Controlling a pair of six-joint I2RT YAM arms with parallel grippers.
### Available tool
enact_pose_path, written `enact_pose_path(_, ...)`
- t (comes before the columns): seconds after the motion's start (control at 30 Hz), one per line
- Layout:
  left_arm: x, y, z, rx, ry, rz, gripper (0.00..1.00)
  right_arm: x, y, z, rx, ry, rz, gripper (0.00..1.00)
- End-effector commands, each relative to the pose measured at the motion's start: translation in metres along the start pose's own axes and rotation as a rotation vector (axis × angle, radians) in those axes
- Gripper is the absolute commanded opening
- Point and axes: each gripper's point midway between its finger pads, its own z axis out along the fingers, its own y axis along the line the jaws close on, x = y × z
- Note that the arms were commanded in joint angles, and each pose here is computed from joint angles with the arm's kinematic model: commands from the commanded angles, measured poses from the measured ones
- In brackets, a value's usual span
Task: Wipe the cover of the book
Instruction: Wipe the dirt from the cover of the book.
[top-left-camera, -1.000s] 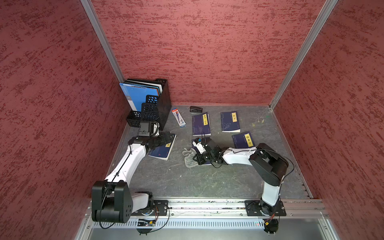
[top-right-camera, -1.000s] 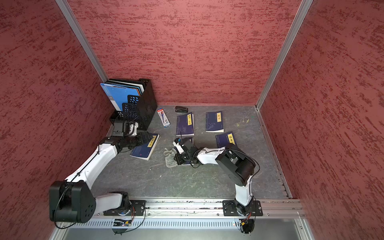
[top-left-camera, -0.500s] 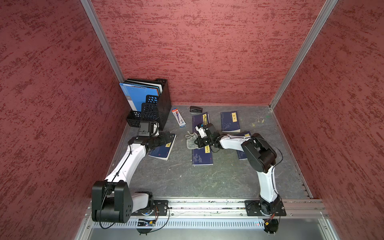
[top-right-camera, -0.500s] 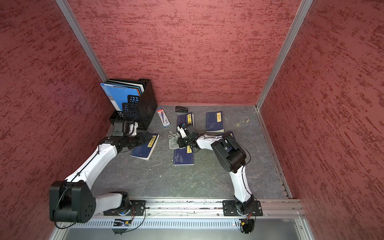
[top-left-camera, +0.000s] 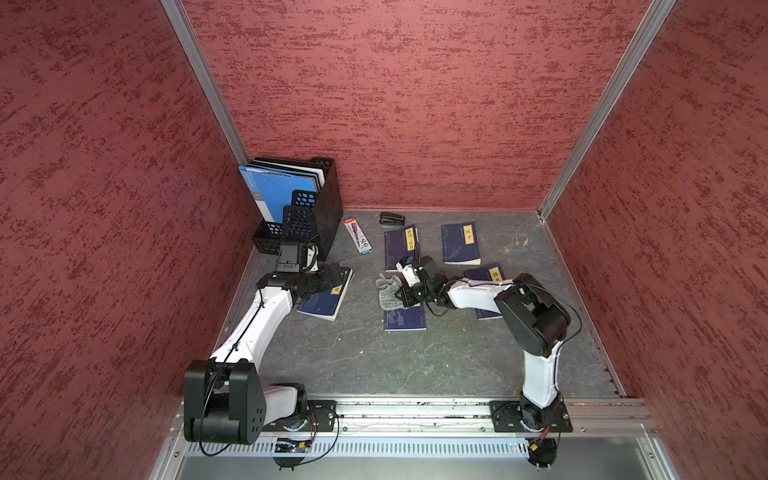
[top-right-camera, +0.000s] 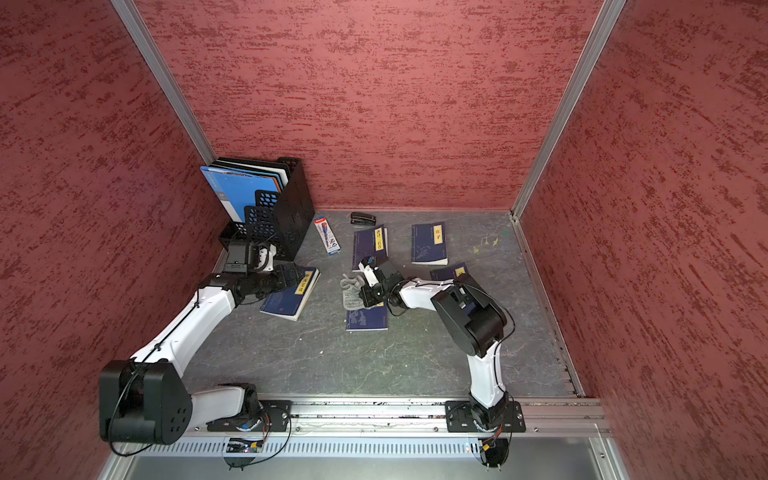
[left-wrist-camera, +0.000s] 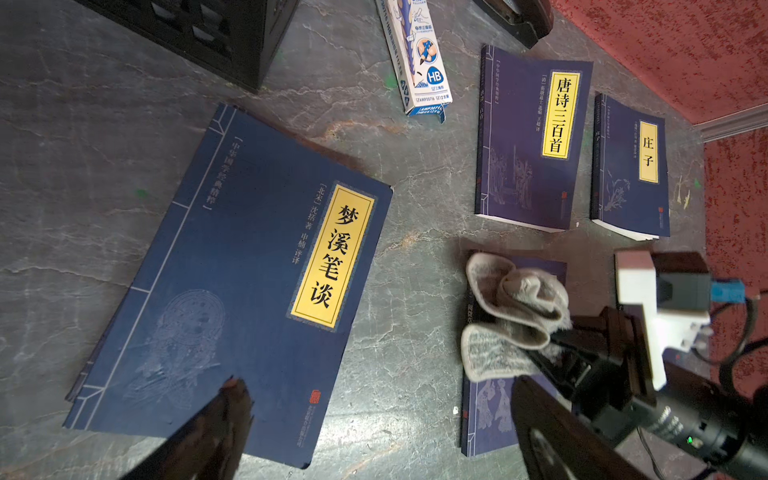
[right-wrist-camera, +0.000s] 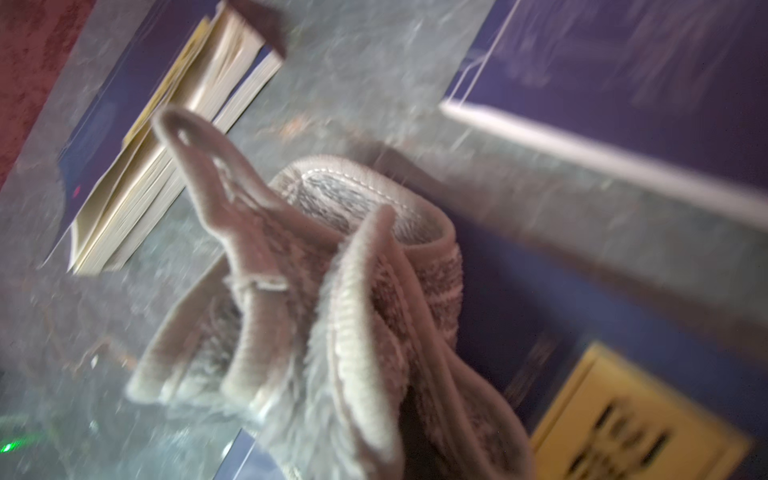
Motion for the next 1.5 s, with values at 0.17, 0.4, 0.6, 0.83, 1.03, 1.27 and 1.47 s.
enact_pose_path(0.17, -0.011, -0.002, 0.001, 0.003, -0.019, 0.014, 0.99, 0.116, 0.020, -0.006, -0.033, 0.270, 0.047, 0.08)
enact_pose_path(0.4, -0.011, -0.004, 0.001, 0.006, -0.019, 0.016, 0.99, 0.096, 0.009, 0.010, 0.032, 0.243, 0.016, 0.08)
enact_pose_path(0.6, -0.010, -0.003, 0.000, 0.004, -0.019, 0.016, 0.99, 0.049, -0.042, 0.026, 0.119, 0.160, 0.101, 0.08)
enact_pose_path(0.83, -0.011, -0.004, 0.000, 0.010, -0.018, 0.017, 0.99, -0.003, -0.061, 0.034, 0.135, 0.106, 0.065, 0.08)
enact_pose_path(1.03, -0.009, -0.003, 0.000, 0.006, -0.016, 0.017, 0.99, 0.002, -0.049, 0.022, 0.093, 0.109, 0.071, 0.08)
enact_pose_path(1.27, -0.011, -0.005, 0.000, 0.011, -0.018, 0.019, 0.99, 0.074, -0.008, -0.007, 0.031, 0.200, 0.062, 0.08)
enact_pose_path(1.47, -0.012, -0.007, 0.003, 0.015, -0.020, 0.022, 0.99, 0.110, -0.019, -0.023, 0.089, 0.222, 0.123, 0.08)
